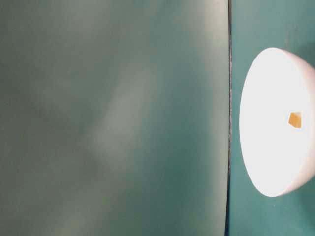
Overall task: Grip the spoon and scoop the red block from the bowl with right arm.
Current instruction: 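Move the right gripper toward the pink spoon handle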
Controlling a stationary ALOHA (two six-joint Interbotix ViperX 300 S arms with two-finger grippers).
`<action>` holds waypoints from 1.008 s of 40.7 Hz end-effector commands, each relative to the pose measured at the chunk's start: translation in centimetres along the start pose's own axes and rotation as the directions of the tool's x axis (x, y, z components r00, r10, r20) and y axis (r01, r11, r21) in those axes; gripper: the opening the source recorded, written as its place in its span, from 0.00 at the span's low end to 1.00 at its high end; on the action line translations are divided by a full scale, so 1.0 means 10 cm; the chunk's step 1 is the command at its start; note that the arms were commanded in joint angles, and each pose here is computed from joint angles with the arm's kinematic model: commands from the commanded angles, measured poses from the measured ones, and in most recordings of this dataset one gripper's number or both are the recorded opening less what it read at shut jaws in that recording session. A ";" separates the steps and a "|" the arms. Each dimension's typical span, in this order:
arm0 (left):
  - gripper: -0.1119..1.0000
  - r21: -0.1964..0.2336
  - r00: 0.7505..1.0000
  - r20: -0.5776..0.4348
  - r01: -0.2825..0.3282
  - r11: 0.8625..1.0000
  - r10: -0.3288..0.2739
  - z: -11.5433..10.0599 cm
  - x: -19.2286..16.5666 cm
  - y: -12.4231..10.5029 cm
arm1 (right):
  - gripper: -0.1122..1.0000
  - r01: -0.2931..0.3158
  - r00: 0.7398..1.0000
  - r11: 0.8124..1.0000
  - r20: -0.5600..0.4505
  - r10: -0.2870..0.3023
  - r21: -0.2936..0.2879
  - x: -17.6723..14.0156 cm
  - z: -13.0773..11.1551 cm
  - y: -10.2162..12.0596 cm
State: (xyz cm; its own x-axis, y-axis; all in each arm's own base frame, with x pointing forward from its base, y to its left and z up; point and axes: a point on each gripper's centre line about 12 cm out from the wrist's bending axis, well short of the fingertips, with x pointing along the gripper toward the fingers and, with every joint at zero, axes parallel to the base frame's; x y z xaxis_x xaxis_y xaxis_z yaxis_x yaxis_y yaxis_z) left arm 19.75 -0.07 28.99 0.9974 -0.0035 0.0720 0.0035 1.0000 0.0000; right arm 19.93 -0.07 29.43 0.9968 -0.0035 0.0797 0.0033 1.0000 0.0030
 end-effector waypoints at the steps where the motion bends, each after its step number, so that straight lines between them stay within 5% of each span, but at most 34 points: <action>1: 0.10 0.010 1.000 -0.018 0.004 1.000 -0.004 0.08 0.04 -0.01 | 0.10 -0.002 1.000 1.000 0.021 0.001 0.017 0.03 0.09 0.00; 9: 0.10 -0.006 0.997 -0.074 0.000 1.000 -0.001 0.12 0.00 0.00 | 0.10 0.021 0.993 0.994 -0.117 -0.008 0.109 0.05 -0.04 -0.01; 23: 0.10 -0.011 0.999 -0.034 0.000 1.000 -0.001 0.24 -0.08 0.00 | 0.11 0.032 0.977 0.989 -0.215 0.000 0.146 0.06 -0.22 0.01; 28: 0.10 -0.021 0.999 -0.043 0.000 1.000 -0.001 0.23 -0.08 0.00 | 0.32 0.061 0.962 0.972 -0.274 0.004 0.227 0.06 -0.30 0.01; 33: 0.10 -0.029 0.998 -0.061 -0.001 1.000 0.000 0.21 -0.08 0.00 | 0.62 0.126 0.924 0.929 -0.382 0.018 0.349 0.09 -0.40 0.03; 41: 0.10 -0.031 0.996 -0.084 -0.002 1.000 0.000 0.19 -0.09 0.00 | 0.62 0.128 0.889 0.937 -0.456 0.038 0.326 0.14 -0.61 0.08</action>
State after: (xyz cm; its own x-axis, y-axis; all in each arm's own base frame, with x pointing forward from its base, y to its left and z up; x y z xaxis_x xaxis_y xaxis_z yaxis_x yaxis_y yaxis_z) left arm 18.61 -0.06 29.53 0.9991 -0.0035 -0.0414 0.0021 0.9994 -0.0337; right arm 21.20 0.39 23.25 0.9205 0.0238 -0.3900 0.1216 0.9311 0.3438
